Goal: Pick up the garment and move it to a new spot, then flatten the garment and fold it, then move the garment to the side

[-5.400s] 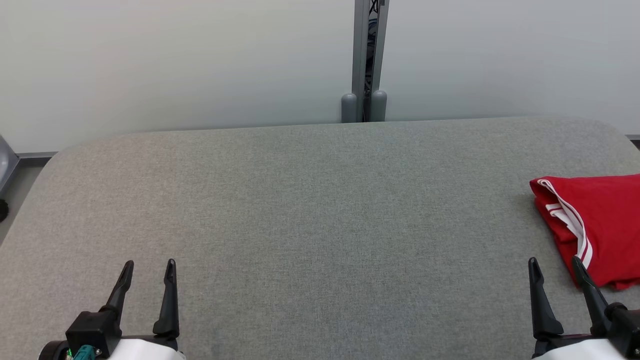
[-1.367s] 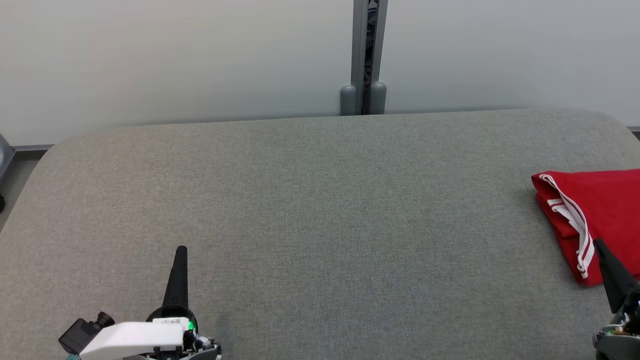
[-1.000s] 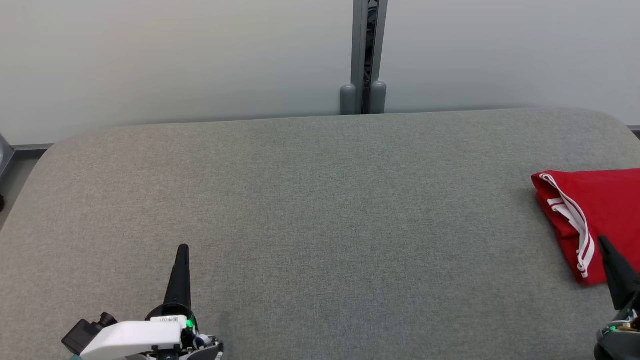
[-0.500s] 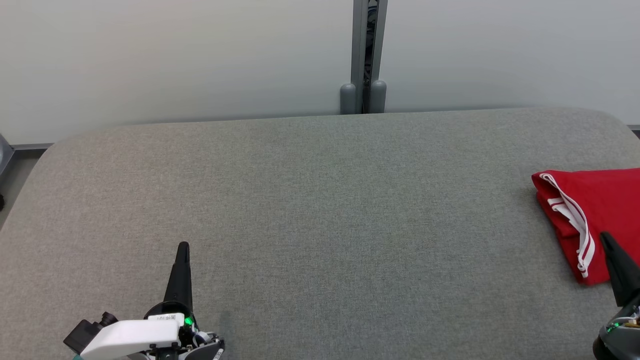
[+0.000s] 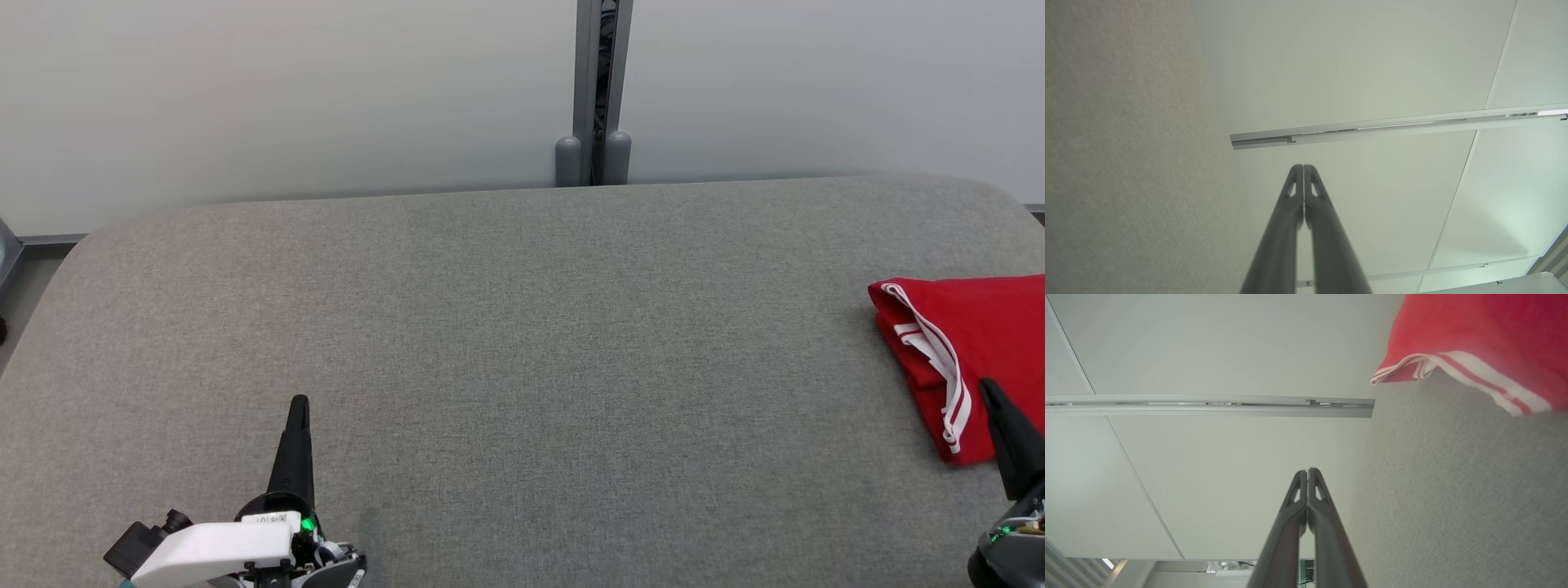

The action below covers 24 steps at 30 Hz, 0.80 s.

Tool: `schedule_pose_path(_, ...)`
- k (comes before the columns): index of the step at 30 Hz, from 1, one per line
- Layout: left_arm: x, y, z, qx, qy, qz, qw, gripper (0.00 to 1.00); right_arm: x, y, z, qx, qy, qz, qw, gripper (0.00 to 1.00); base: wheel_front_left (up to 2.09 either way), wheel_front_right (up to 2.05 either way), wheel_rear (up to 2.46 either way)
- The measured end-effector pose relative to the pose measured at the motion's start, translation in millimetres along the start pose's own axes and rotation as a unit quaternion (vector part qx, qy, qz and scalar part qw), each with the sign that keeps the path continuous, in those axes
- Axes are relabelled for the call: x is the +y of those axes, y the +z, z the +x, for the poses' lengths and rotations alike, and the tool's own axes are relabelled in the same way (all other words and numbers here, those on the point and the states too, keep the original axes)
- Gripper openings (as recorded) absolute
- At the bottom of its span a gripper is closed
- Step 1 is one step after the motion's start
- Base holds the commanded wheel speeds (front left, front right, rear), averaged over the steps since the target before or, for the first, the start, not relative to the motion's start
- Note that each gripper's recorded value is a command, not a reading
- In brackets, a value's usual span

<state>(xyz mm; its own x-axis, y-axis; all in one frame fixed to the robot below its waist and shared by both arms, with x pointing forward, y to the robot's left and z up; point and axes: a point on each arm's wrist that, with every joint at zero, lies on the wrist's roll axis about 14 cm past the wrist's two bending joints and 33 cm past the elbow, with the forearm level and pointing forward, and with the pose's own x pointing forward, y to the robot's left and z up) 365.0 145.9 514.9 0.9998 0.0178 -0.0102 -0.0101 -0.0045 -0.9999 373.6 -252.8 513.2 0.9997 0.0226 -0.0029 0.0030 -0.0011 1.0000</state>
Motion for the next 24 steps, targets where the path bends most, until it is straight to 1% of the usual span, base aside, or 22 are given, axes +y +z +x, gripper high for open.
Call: schedule_pose_path(24,-0.1,0.0,0.0,0.0,0.0,0.0,1.0,0.0,0.7,-0.1,0.3,0.0,0.0,0.001,1.0,0.0,0.0,0.0,0.0)
